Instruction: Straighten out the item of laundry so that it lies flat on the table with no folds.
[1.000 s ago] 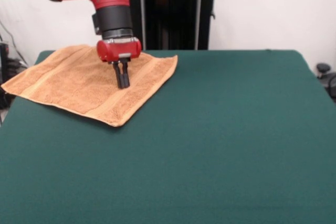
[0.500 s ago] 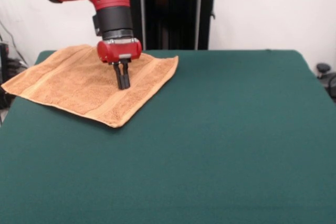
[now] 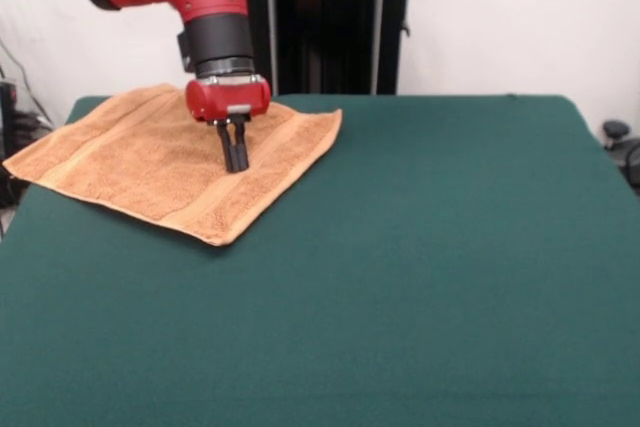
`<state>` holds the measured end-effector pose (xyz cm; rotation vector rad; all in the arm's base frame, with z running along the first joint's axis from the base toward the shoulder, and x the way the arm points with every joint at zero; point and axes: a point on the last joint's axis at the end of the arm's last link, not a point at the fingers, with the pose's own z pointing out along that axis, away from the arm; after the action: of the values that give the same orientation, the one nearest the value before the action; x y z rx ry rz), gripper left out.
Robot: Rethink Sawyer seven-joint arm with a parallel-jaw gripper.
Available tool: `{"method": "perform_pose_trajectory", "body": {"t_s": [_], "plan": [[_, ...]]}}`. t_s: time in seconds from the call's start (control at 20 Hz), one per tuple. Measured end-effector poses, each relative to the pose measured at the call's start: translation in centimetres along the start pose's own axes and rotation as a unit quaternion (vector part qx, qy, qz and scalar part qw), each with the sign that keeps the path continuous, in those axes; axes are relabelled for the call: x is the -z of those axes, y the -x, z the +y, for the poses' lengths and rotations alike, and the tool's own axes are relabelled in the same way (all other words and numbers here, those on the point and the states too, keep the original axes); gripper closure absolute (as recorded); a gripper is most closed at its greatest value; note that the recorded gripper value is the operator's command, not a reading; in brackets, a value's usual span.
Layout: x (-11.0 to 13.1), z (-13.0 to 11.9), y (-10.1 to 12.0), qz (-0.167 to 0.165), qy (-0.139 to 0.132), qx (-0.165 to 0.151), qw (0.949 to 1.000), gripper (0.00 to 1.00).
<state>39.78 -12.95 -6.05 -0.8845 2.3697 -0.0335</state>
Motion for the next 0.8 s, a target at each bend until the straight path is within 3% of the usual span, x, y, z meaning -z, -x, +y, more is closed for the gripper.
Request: {"method": "perform_pose_trajectory", "body": {"t_s": [0.55, 0.8], "plan": [[-0.11, -0.03, -0.33, -0.019, -0.002, -0.005, 0.9998, 1.00], [-0.97, -0.14, 0.14, -0.047, -0.002, -0.007, 0.9989, 1.00]]}}
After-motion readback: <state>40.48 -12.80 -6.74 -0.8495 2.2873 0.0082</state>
